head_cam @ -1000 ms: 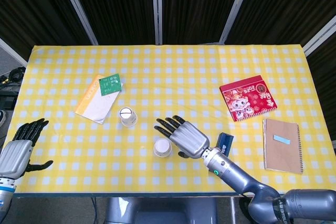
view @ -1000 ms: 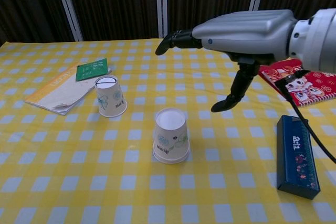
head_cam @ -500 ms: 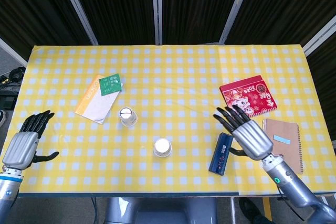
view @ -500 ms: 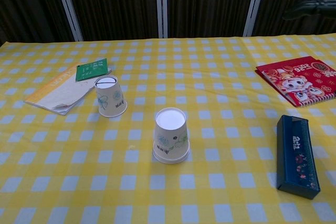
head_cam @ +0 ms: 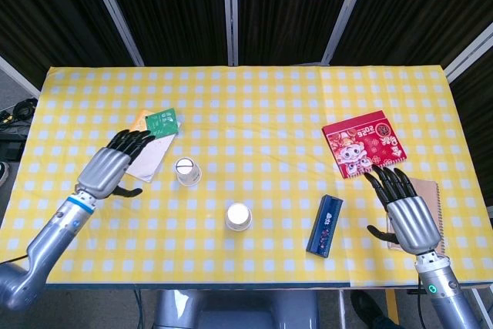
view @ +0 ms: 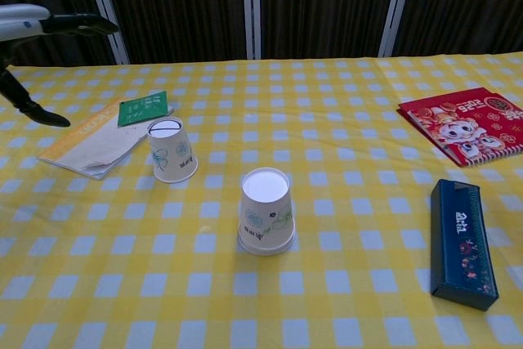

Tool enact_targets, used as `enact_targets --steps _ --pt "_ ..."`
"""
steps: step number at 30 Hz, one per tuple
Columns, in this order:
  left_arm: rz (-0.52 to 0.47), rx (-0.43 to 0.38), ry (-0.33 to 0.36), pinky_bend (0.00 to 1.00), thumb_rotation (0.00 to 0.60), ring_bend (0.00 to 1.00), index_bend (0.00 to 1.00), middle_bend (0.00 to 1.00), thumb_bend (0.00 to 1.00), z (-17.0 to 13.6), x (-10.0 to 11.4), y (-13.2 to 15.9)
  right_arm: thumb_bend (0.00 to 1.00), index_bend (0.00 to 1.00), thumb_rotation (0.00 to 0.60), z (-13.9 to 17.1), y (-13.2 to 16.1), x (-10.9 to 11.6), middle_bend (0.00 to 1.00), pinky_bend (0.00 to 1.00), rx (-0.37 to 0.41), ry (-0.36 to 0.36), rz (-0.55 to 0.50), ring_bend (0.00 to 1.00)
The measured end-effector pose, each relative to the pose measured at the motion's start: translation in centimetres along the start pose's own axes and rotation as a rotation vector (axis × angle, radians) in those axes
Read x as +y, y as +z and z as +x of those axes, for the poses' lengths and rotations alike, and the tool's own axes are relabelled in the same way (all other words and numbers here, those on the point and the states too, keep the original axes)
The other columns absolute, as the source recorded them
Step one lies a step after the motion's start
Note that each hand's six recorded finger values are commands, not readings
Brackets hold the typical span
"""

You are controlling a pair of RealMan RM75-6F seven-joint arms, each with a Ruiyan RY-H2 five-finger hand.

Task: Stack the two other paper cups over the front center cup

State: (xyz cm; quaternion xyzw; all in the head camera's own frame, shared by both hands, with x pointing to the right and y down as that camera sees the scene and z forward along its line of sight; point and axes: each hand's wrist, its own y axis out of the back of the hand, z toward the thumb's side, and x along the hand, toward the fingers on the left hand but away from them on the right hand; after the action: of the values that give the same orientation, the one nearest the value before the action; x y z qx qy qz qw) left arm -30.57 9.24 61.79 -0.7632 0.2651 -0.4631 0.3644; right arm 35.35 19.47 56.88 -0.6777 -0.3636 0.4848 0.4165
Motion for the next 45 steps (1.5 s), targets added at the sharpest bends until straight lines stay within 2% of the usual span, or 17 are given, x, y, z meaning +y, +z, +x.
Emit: enact_targets --steps 7,13,20,23,25,29,32,39,45 --pt "0.065 -0.037 -0.071 0.24 0.6 0.18 0.15 0.15 0.14 5.8 -1.7 2.6 0.0 0.0 0.6 -0.4 -0.4 0.1 0.0 0.0 -0.003 0.001 -0.017 0.0" --pt "0.108 -0.037 -0.118 0.3 0.6 0.23 0.22 0.21 0.16 8.5 -3.6 4.0 0.0 0.0 0.6 -0.5 -0.9 0.5 0.0 0.0 -0.009 -0.017 -0.028 0.0" --pt "0.134 -0.031 -0.136 0.33 0.6 0.24 0.24 0.23 0.16 9.3 -4.9 4.6 0.0 0.0 0.6 -0.6 -1.0 0.5 0.0 0.0 0.0 -0.02 -0.047 0.0" --pt "0.149 -0.027 -0.143 0.38 0.6 0.26 0.26 0.24 0.16 9.5 -5.3 4.6 0.0 0.0 0.6 -0.6 -0.8 0.4 0.0 0.0 0.01 -0.019 -0.049 0.0" --pt "0.152 -0.023 -0.145 0.43 0.6 0.29 0.28 0.26 0.18 9.7 -5.5 4.7 0.0 0.0 0.6 -0.6 -0.7 0.5 0.0 0.0 0.011 -0.023 -0.052 0.0" --pt "0.151 -0.019 -0.143 0.45 0.6 0.32 0.32 0.29 0.21 9.9 -5.8 4.8 0.0 0.0 0.6 -0.5 -0.8 0.6 0.0 0.0 0.011 -0.025 -0.054 0.0" --pt "0.155 -0.015 -0.141 0.46 0.6 0.35 0.35 0.32 0.22 10.1 -6.0 4.8 0.0 0.0 0.6 -0.5 -0.9 0.7 0.0 0.0 0.007 -0.028 -0.056 0.0" --pt "0.171 -0.005 -0.136 0.55 0.6 0.47 0.52 0.46 0.24 10.5 -6.5 4.8 0.0 0.0 0.6 -0.5 -1.0 0.9 0.0 0.0 0.001 -0.036 -0.056 0.0" --pt "0.164 0.003 -0.117 0.56 0.6 0.48 0.54 0.48 0.24 10.4 -6.0 4.5 0.0 0.0 0.6 -0.5 -1.2 1.0 0.0 0.0 -0.001 -0.036 -0.062 0.0"
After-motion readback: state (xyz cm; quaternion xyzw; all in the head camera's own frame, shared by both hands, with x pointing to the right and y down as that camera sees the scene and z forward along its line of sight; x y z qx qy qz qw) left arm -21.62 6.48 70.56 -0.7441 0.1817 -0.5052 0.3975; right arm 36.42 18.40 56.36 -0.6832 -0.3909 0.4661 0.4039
